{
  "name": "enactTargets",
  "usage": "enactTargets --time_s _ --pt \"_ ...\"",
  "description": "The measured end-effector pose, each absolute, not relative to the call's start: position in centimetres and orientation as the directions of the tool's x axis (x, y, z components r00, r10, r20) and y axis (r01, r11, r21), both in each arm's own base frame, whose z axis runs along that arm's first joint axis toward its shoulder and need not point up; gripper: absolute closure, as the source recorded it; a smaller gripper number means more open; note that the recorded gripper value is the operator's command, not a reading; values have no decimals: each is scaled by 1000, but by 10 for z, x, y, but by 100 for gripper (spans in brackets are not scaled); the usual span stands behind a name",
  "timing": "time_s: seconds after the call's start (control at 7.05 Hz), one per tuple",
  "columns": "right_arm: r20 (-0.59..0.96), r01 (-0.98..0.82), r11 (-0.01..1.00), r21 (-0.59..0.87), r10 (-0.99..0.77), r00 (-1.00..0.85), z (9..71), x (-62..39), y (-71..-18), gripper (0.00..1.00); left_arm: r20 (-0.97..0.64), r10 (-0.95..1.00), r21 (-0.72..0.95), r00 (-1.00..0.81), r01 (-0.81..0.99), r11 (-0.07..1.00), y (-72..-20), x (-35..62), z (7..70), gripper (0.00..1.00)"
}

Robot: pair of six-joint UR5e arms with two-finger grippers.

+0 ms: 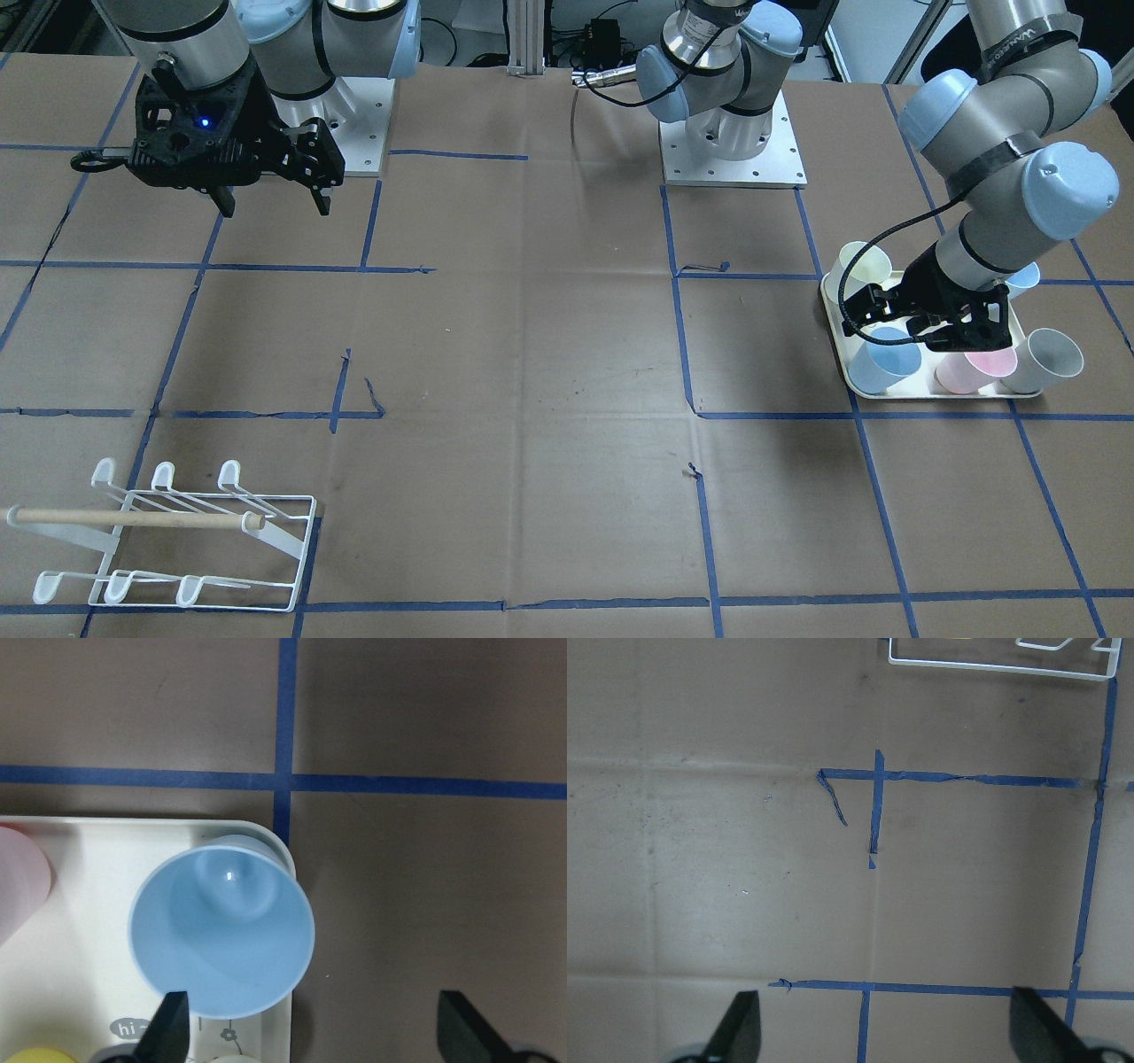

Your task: Transfer IKEA cup to right arm and place on rack

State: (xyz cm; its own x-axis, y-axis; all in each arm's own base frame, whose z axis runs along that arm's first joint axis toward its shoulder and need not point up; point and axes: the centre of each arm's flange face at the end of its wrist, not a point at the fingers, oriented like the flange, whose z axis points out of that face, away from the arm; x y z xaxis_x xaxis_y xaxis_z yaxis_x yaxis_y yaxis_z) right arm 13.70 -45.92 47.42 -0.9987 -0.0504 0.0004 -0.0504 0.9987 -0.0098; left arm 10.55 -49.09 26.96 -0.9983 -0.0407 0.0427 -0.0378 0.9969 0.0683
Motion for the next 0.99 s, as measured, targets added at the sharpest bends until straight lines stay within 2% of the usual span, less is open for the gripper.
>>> enactTargets --time_s 0.43,0.57,0.85,0.99 --pt "0 -50 999 -9 -50 -999 474 137 -459 0 29 -38 40 -999 -37 998 -503 111 250 3" --pt "0 -49 999 -9 -49 -999 474 137 -459 0 30 -36 45 -999 -35 998 -506 110 242 14" --pt "0 -48 999 -7 -48 -999 473 136 -460 0 26 -30 51 -999 -29 998 -510 105 237 80" --pt "0 -48 999 -7 -48 -999 473 136 -460 0 23 -27 50 -999 -26 998 -511 104 238 100"
